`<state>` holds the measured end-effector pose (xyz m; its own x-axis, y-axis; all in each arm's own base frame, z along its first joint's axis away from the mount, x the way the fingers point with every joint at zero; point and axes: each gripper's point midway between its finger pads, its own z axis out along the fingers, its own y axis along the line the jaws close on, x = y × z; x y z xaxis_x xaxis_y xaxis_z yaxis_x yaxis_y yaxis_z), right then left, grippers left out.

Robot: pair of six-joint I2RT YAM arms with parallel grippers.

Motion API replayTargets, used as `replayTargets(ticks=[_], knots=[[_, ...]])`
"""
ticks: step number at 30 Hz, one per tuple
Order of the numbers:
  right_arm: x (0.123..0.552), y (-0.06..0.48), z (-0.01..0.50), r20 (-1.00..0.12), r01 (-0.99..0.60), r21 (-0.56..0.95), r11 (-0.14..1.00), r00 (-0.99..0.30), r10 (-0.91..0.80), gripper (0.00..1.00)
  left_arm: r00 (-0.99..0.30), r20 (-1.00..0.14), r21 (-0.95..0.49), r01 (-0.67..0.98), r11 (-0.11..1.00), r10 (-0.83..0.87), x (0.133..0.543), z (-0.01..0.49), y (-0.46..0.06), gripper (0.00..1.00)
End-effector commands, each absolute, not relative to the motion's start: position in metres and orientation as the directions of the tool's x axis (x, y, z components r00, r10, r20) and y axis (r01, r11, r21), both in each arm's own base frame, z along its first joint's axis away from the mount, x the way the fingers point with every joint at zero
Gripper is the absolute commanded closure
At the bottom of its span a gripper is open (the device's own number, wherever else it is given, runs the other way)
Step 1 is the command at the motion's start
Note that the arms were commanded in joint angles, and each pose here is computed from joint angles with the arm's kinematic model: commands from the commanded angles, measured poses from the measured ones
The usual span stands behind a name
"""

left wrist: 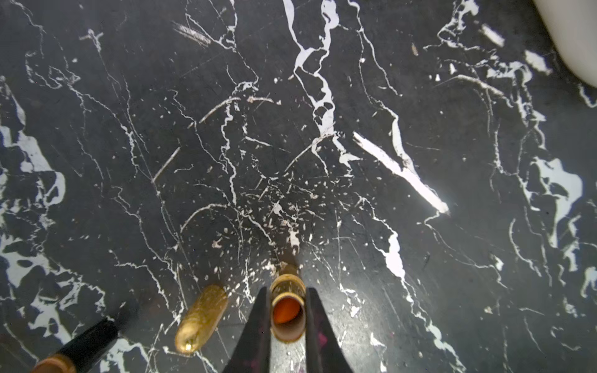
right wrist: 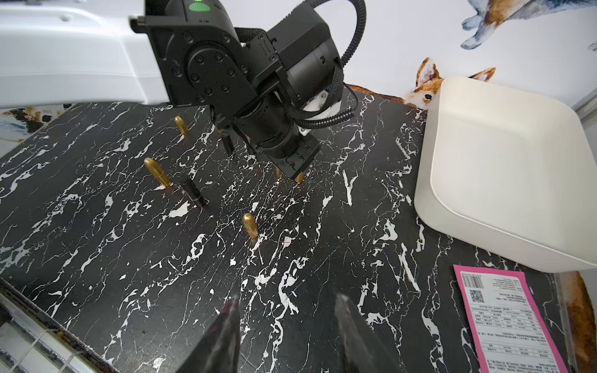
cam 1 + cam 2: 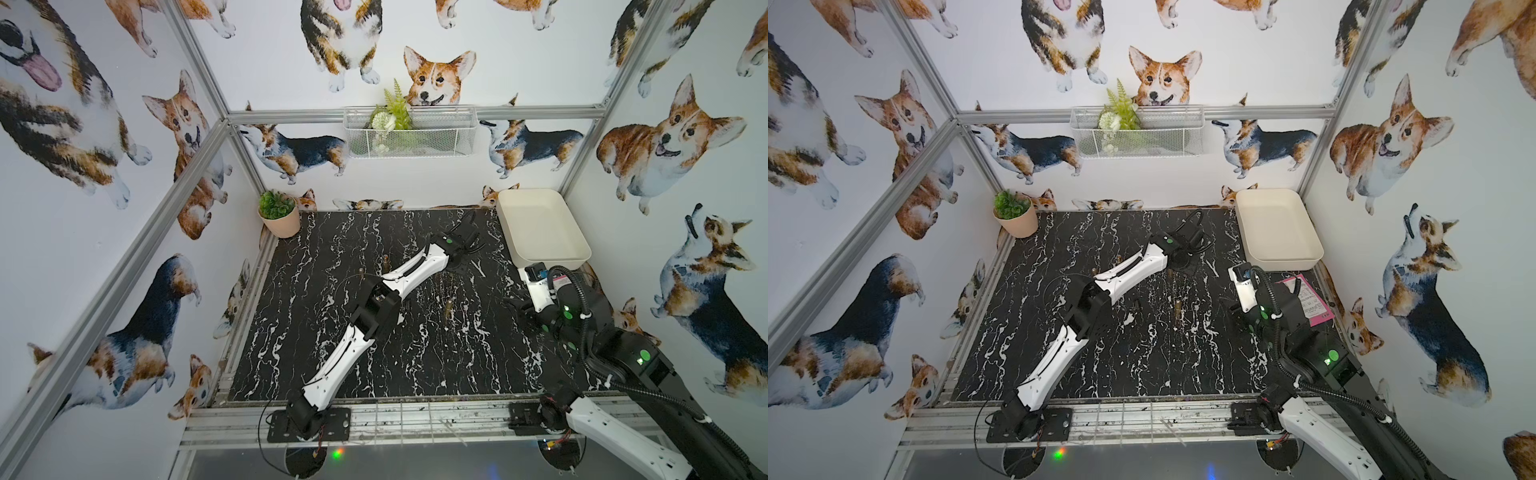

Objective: Open the lipstick cap
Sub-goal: Place the lipstick at the center of the board.

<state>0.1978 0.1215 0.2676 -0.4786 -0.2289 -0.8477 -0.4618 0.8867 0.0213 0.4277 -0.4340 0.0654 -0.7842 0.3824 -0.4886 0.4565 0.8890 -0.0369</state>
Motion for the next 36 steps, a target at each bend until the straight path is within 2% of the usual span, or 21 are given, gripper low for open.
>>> replayTargets(ticks=[1,8,12,17,27,30,36], knots=[[0.201,0.122,0.270,-0.856,-0.457,0.017,0.889,-0.466,-0.223,0.50,-0.775,-0.495,-0.011,0.457,0.889,0.392,0.428,0.064,-0.432,0.85],[0.202,0.123,0.270,-0.856,-0.459,0.016,0.888,-0.465,-0.225,0.50,-0.781,-0.497,-0.014,0.443,0.896,0.378,0.427,0.067,-0.429,0.81],[0.202,0.123,0.269,-0.856,-0.460,0.017,0.888,-0.466,-0.225,0.49,-0.783,-0.497,-0.020,0.442,0.897,0.375,0.425,0.067,-0.429,0.74],[0.201,0.123,0.269,-0.857,-0.460,0.018,0.888,-0.465,-0.224,0.49,-0.790,-0.491,-0.025,0.435,0.900,0.368,0.424,0.066,-0.428,0.72],[0.202,0.123,0.268,-0.858,-0.458,0.016,0.889,-0.463,-0.223,0.48,-0.784,-0.504,-0.021,0.431,0.902,0.362,0.426,0.074,-0.427,0.60],[0.202,0.123,0.268,-0.860,-0.459,0.016,0.888,-0.460,-0.222,0.48,-0.776,-0.521,-0.030,0.432,0.901,0.355,0.427,0.087,-0.426,0.58],[0.202,0.123,0.271,-0.863,-0.457,0.019,0.889,-0.456,-0.215,0.48,-0.758,-0.571,-0.074,0.432,0.899,0.317,0.432,0.135,-0.419,0.47]])
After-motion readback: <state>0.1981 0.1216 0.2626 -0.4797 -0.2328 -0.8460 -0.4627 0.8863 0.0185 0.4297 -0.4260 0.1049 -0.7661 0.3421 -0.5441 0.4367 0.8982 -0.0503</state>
